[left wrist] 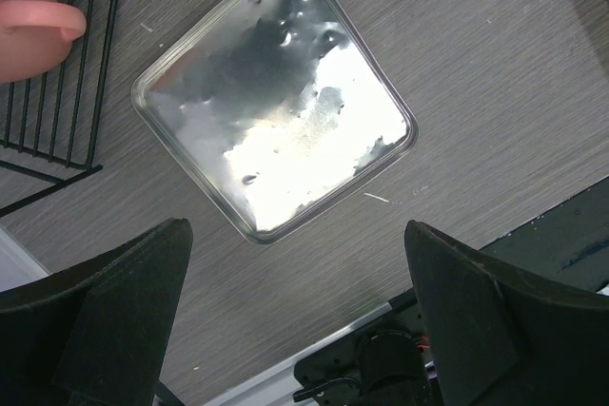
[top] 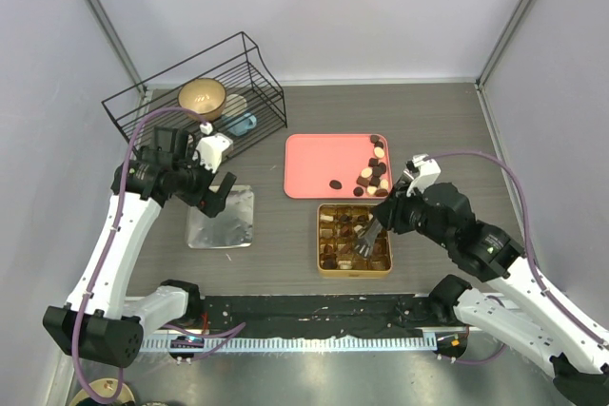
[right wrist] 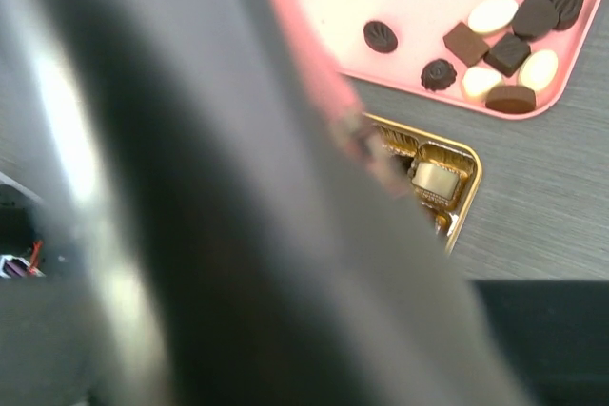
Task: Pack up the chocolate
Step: Place the fake chocolate in the packing box.
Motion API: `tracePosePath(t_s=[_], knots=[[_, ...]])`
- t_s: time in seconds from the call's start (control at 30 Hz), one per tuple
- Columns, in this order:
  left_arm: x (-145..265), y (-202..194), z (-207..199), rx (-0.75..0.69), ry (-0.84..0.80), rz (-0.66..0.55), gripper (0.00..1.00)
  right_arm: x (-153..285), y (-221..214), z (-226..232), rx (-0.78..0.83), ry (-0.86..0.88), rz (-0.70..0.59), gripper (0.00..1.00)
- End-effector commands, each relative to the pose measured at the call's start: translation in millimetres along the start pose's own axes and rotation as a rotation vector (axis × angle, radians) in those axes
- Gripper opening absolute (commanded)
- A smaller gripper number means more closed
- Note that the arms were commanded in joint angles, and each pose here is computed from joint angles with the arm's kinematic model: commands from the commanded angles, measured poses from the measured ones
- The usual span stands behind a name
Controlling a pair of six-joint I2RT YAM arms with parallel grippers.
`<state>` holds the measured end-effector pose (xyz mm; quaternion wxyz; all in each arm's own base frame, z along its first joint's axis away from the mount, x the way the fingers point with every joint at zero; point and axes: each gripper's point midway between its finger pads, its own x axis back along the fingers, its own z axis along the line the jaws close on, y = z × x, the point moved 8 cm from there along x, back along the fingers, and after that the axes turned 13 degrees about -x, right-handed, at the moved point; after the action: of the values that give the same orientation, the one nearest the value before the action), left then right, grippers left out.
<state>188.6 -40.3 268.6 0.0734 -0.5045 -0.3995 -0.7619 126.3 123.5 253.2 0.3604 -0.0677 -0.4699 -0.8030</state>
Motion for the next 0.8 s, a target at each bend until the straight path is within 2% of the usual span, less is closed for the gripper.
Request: tracePosePath(t_s=[0.0,0.3,0.6,0.77], knots=[[7,11,4,0.009,0.018,-0.058,1.0,-6,-4,1,-0.007,0.022,-0.003,0.33],[9,10,5,-0.005,0.021,-0.046,1.0,-12,-5,-1,0.013,-0.002,-0.017,0.45],[12,14,7,-0.026,0.024,-0.055,1.0,-7,29,16,0.061,-0.01,-0.132,0.44],[13,15,6,-0.022,0.019,-0.064,1.0,-28,59,37,0.12,-0.004,-0.201,0.42]])
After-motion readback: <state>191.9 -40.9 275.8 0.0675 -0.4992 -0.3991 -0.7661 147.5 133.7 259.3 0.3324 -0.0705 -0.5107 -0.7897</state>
